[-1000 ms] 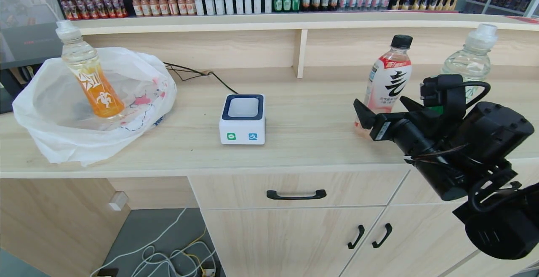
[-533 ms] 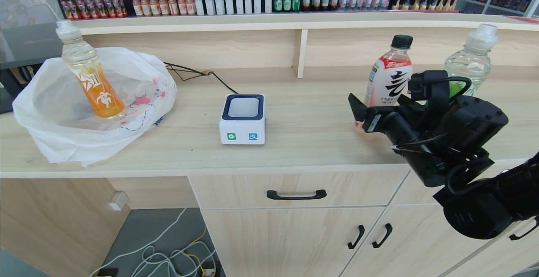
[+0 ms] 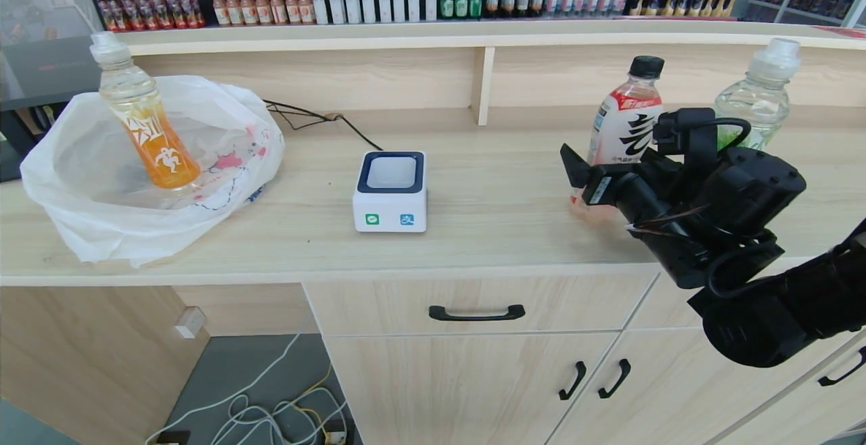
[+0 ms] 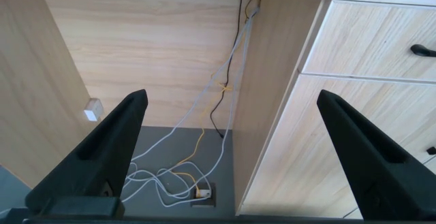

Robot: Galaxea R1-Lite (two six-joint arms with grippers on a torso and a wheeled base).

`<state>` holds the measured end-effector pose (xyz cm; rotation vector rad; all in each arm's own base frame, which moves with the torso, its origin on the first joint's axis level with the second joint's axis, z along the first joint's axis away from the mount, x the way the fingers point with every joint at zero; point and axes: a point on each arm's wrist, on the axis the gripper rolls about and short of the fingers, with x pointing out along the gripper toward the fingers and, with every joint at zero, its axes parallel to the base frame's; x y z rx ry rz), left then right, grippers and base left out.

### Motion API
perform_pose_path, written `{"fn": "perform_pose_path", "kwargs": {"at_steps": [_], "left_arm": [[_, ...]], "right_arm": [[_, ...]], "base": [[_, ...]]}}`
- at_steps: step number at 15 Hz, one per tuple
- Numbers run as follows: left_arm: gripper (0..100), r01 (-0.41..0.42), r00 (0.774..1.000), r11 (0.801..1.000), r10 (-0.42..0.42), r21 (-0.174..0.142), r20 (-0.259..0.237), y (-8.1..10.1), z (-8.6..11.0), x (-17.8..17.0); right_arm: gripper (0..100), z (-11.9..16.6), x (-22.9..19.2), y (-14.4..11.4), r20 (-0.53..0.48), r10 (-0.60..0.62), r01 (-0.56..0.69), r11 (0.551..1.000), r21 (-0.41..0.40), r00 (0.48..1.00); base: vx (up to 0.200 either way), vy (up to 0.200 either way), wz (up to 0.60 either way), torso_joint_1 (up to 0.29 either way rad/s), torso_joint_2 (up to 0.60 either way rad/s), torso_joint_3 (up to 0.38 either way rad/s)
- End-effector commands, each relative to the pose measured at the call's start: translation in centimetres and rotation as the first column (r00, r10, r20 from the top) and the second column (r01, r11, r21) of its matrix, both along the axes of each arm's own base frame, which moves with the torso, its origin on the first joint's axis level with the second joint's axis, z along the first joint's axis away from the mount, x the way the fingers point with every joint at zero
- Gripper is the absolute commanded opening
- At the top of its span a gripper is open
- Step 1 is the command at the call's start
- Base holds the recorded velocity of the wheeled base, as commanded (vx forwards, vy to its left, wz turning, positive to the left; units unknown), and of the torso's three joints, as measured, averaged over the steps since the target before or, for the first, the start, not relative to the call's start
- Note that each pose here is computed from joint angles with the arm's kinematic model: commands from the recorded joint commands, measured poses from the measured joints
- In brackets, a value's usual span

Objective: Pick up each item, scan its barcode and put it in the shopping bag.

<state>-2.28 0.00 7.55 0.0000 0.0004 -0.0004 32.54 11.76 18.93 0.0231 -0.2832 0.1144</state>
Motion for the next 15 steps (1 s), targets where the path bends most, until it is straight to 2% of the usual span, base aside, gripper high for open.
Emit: {"fn": "perform_pose_path", "kwargs": {"at_steps": [1,7,8,15], "left_arm": [[100,0.001,1.0,1.0,-0.001,0.0,0.0,0.0,0.0,0.0],[100,0.001,1.0,1.0,-0.001,0.0,0.0,0.0,0.0,0.0],[100,0.001,1.0,1.0,-0.001,0.0,0.0,0.0,0.0,0.0],[100,0.001,1.0,1.0,-0.001,0.0,0.0,0.0,0.0,0.0]], "right_arm": [[100,0.1,0.1,-0.2,0.005,-0.008,0.008,1.0,0.001,1.0],[100,0.6,0.3,-0.2,0.023,-0.013,0.013,1.0,0.008,1.0],[0,0.6,0.3,-0.2,0.023,-0.013,0.013,1.0,0.008,1.0],[0,1.8,0.2,-0.1,0.065,-0.006,0.005,1.0,0.023,0.998]], "base": [[0.0,0.0,0.0,0.0,0.0,0.0],[0.0,0.0,0.0,0.0,0.0,0.0],[0.0,0.0,0.0,0.0,0.0,0.0],[0.0,0.0,0.0,0.0,0.0,0.0]]}}
